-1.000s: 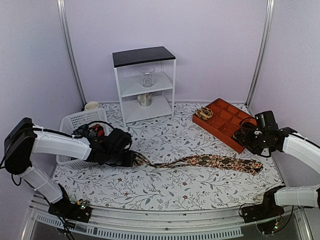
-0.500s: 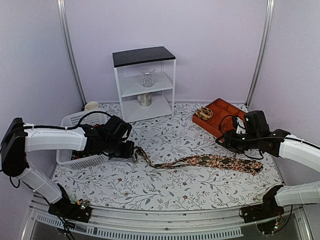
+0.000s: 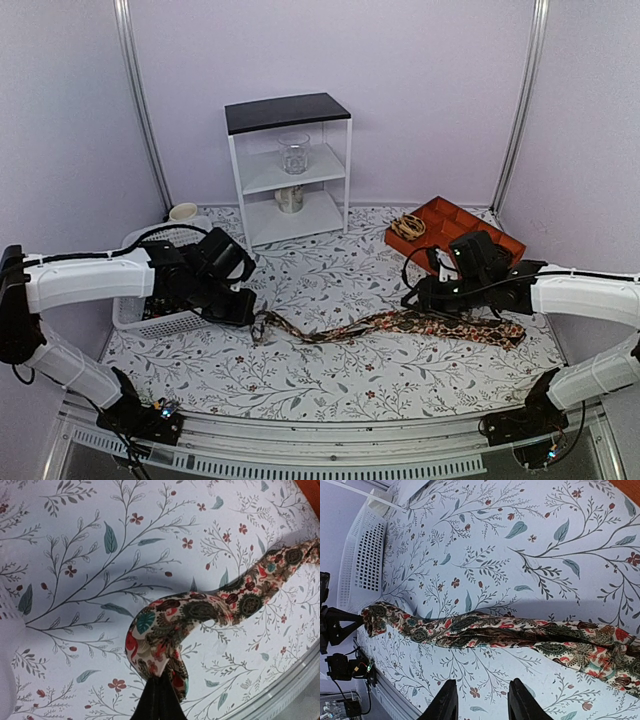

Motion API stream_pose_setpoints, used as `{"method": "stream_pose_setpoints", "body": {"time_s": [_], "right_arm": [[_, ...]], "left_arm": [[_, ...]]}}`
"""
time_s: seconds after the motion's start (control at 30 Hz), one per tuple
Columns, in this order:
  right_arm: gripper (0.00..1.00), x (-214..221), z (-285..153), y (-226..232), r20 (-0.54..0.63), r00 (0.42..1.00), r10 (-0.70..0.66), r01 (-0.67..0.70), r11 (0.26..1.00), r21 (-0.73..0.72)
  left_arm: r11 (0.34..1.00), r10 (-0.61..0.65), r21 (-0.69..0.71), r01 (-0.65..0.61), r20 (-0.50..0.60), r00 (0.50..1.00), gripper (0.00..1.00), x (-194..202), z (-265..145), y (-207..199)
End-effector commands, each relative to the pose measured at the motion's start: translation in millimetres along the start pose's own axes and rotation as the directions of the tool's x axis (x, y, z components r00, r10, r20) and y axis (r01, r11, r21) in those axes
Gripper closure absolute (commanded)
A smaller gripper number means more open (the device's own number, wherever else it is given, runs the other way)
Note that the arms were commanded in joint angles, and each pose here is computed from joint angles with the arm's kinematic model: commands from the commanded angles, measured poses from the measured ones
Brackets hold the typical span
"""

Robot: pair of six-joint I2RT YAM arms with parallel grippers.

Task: Roll the ties
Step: Flatten out the tie at the center of the board.

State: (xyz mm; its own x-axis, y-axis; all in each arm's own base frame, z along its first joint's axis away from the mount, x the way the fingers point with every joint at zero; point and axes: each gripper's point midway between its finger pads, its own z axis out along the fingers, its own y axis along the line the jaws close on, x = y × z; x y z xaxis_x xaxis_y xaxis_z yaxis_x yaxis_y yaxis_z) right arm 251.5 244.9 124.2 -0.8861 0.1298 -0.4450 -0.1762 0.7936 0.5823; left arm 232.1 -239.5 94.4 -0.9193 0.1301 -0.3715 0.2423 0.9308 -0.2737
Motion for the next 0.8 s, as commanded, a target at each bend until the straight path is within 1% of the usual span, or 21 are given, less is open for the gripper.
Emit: {"method": "stream_pose_setpoints", "body": {"time_s": [0.0, 0.13, 0.27, 0.47, 0.6, 0.7, 0.77], "right_arm": [[0.66, -2, 15, -4, -0.003, 1.0, -0.007, 0.007, 0.999, 0.035], [0.7, 1, 29, -29, -0.001, 1.0, 0.015, -0.015, 0.99, 0.141], [0.7, 1, 40, -52, 0.008, 0.999, 0.032, -0.033, 0.974, 0.224], [0.72, 9, 58, -93, -0.042, 0.996, 0.084, -0.067, 0.947, 0.315], [0.72, 13, 63, -111, -0.053, 0.994, 0.097, -0.072, 0.931, 0.358], [0.73, 12, 66, -117, -0.058, 0.994, 0.095, -0.066, 0.926, 0.371], [0.72, 11, 68, -118, -0.062, 0.994, 0.094, -0.064, 0.925, 0.375]], "left_arm": [[0.999, 0.004, -0.043, -0.008, -0.103, 0.995, 1.0, 26, -7, 14], [0.995, -0.006, -0.098, -0.007, -0.132, 0.991, 1.0, 28, -6, 24], [0.991, -0.028, -0.135, 0.006, -0.157, 0.987, 1.0, 29, 0, 34], [0.985, -0.049, -0.17, 0.018, -0.176, 0.983, 1.0, 30, 8, 47], [0.982, -0.055, -0.186, 0.024, -0.165, 0.985, 1.0, 22, 10, 52], [0.978, -0.067, -0.203, 0.039, -0.132, 0.989, 1.0, 9, 6, 56], [0.97, -0.081, -0.237, 0.058, -0.089, 0.993, 0.95, -4, -1, 61]]}}
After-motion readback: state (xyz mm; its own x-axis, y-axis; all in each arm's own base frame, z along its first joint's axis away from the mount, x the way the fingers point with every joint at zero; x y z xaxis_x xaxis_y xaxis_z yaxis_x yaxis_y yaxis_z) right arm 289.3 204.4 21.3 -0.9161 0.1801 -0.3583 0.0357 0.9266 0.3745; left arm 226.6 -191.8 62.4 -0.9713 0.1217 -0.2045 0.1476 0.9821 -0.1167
